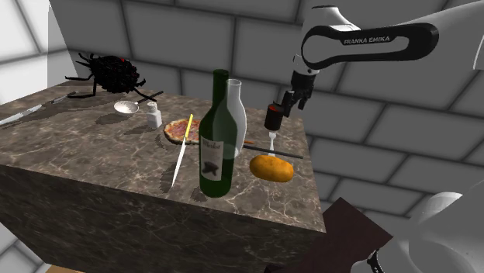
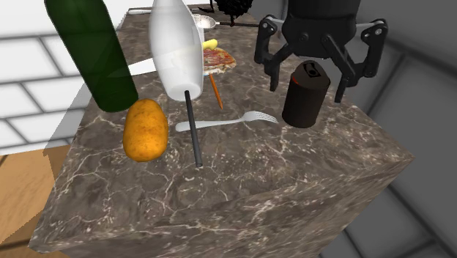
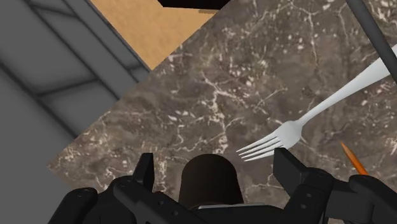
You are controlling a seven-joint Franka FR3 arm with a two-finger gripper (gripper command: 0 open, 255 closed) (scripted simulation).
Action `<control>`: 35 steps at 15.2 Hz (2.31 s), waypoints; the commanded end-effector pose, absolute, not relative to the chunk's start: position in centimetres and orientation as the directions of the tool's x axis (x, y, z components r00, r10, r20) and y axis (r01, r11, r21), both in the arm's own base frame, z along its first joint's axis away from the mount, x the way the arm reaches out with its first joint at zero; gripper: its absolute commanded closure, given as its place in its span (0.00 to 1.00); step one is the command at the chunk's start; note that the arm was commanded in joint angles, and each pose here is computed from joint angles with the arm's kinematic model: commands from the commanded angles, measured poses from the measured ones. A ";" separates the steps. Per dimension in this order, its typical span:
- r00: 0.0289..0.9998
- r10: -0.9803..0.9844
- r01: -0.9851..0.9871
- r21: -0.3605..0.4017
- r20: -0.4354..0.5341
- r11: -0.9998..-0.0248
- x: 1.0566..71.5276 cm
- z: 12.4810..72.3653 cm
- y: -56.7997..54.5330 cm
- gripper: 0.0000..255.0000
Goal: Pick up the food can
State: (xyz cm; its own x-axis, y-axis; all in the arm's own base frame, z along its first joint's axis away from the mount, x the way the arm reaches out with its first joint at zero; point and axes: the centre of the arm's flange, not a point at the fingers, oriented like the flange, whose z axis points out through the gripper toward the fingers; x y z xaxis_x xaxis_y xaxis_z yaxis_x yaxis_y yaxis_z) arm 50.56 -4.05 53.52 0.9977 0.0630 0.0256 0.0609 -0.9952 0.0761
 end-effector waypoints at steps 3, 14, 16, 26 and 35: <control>0.992 0.105 0.099 0.082 0.072 -0.992 55.0 54.1 -3.9 0.00; 0.991 0.111 0.104 0.083 0.077 -0.991 55.7 50.1 -3.9 1.00; 0.991 0.111 0.104 0.083 0.077 -0.991 55.6 50.1 -3.9 1.00; 0.991 0.111 0.104 0.083 0.077 -0.991 55.6 51.7 -3.9 1.00; 0.991 0.111 0.104 0.083 0.077 -0.991 55.6 56.5 -3.9 1.00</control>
State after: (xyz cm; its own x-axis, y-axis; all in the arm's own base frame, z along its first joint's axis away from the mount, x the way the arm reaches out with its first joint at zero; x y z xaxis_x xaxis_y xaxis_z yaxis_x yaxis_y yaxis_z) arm 55.64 -3.86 55.80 0.9908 0.1107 0.0773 0.1043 -0.9911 0.0826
